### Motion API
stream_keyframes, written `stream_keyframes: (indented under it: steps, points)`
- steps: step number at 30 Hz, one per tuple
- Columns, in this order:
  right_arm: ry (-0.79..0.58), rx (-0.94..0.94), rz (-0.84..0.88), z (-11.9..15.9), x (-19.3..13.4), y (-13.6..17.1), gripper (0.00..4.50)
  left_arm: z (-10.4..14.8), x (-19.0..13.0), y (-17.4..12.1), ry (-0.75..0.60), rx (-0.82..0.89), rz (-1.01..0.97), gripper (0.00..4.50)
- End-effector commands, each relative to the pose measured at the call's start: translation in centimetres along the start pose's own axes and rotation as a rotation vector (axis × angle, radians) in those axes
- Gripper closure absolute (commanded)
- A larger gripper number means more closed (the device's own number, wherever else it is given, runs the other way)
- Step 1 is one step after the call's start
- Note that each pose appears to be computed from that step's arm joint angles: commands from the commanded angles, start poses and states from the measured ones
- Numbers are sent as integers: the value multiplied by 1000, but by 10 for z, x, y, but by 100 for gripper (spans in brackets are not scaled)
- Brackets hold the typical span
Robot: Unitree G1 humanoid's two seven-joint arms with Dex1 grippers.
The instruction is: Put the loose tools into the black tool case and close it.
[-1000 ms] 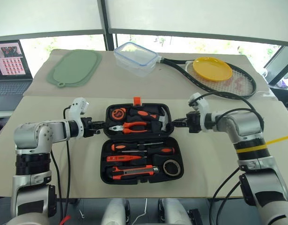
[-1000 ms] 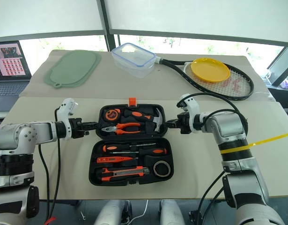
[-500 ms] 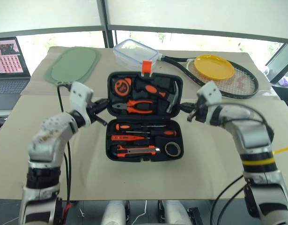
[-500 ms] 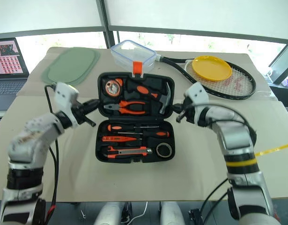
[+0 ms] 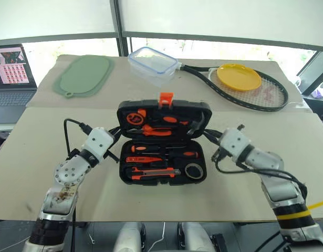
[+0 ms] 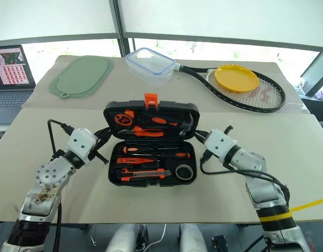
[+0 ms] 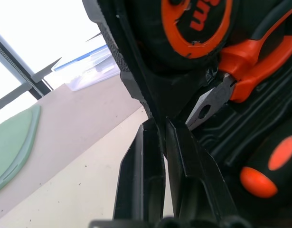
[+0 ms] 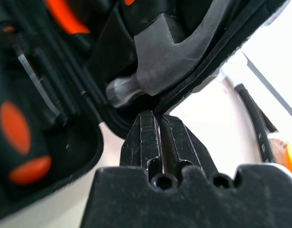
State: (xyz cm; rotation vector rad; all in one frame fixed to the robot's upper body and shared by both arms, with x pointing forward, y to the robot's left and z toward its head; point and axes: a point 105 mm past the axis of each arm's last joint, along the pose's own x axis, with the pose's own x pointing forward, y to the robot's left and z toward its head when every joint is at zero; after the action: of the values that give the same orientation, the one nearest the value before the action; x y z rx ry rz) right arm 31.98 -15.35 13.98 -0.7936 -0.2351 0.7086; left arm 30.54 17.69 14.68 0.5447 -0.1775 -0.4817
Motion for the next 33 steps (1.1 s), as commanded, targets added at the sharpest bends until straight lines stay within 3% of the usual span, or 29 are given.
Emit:
stream_keyframes:
  steps: [1,5,8,9,13,14,17,22,25,29,33]
  points:
    - [8,-43,-9,-1,-20,-3,413,2,-25,19,41,-22,92,351]
    - [7,-22,30,14,-51,-7,281,4,-61,24,130,-188,108,201]
    - [56,87,182,18,-71,6,179,4,-91,22,226,-378,20,97]
    - [77,155,278,20,-80,19,152,0,-100,29,266,-419,4,92]
    - [100,330,531,32,-100,51,152,-12,-104,53,345,-450,-29,92]
    - [96,358,589,36,-103,59,178,-17,-98,59,357,-417,-43,92]
    - [86,390,733,42,-106,81,262,-30,-62,72,354,-299,-105,156]
    - [51,402,773,46,-92,94,430,-31,3,64,289,-185,-264,333]
    - [39,392,769,44,-86,94,450,-24,35,47,234,-136,-362,441]
    - [34,366,753,38,-76,93,450,-13,60,20,191,-103,-498,441]
    - [53,326,670,30,-55,81,450,-5,56,-5,171,-40,-661,441]
